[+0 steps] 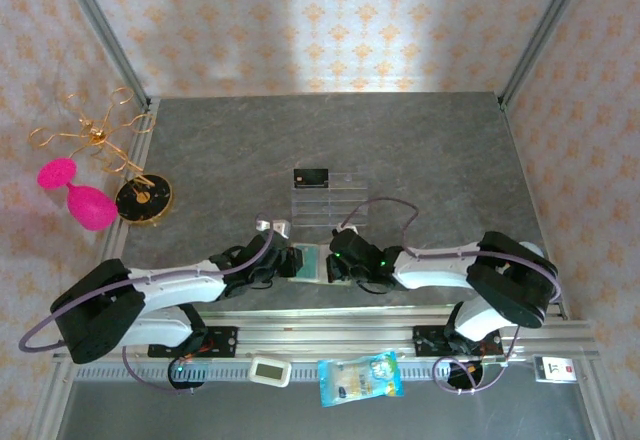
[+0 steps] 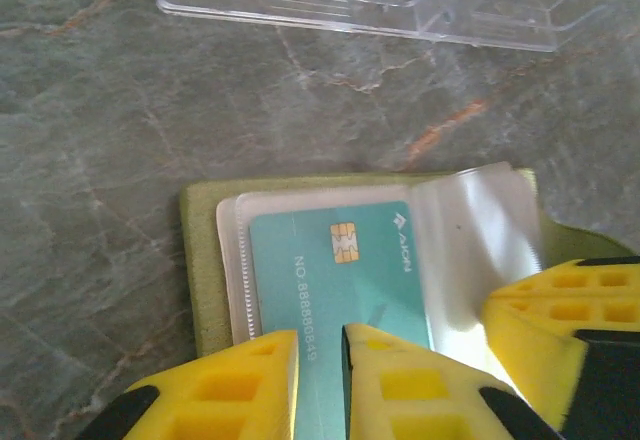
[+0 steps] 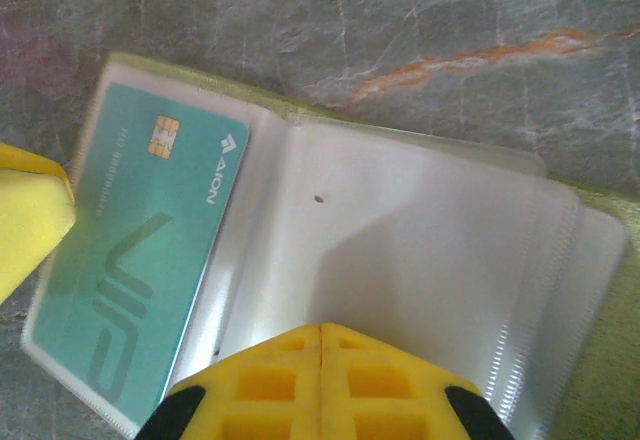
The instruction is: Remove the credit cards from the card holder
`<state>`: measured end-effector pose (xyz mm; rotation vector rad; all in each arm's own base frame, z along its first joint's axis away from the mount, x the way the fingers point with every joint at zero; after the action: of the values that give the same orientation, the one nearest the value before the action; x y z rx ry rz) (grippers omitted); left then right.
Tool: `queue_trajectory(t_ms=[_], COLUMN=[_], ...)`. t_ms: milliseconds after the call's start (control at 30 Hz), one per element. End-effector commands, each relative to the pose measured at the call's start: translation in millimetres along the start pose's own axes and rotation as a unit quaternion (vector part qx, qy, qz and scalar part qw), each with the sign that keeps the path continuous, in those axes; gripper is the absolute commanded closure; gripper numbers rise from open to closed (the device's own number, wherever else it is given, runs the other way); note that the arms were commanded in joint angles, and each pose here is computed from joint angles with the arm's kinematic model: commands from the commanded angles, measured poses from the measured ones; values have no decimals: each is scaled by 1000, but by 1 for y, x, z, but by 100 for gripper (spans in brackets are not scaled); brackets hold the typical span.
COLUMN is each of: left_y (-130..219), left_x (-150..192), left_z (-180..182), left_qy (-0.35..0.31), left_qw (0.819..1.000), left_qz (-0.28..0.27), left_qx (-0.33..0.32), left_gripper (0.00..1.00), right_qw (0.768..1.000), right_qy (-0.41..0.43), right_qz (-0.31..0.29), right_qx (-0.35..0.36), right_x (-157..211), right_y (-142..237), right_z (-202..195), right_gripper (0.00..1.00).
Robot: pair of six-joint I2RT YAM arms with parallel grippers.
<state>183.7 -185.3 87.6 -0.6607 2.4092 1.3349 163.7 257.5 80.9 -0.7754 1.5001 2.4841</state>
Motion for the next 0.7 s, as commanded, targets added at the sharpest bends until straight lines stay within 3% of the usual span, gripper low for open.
queue_trajectory(t_ms=[0, 133, 233, 333, 467, 567, 667], left_y=[-1, 5, 9, 12, 9, 6, 4], left_x=[-5, -6, -6, -6, -6, -6, -5], left_z=[5, 4, 7, 6, -2, -6, -10], left_qy=[-7, -3, 7, 8, -11, -50, -90], left_qw=[1000, 1000, 999, 999, 999, 998, 993], left_qz=[-17, -29, -39, -49, -41, -41, -55], left_qx=[-19, -6, -7, 12, 34, -12, -57], left_gripper=[81, 75, 75, 72, 57, 46, 42], right_qw=[1000, 998, 996, 996, 998, 999, 999], right_qy=[14, 35, 46, 43, 25, 16, 7], right_qz=[-10, -53, -45, -29, -32, -36, -44], right_qx=[24, -14, -53, -78, -57, -36, -15], right_x=[-5, -28, -35, -36, -37, -37, -36], right_y=[6, 29, 32, 24, 15, 13, 15], right_z=[-5, 13, 30, 38, 35, 30, 23], right_gripper=[93, 81, 74, 73, 72, 72, 73])
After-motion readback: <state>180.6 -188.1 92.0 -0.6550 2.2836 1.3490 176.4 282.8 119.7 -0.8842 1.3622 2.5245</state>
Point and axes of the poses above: each hand's point on the last joint's axis, 136 mm out from that joint toward the fingers, its own y axis back along the fingers, its own z axis along the line the jaws close on, x = y × z, the point moved 7 cm from there along y, back along the fingers, and after that the axes turned 4 degrees about y, right-handed, at the moved point
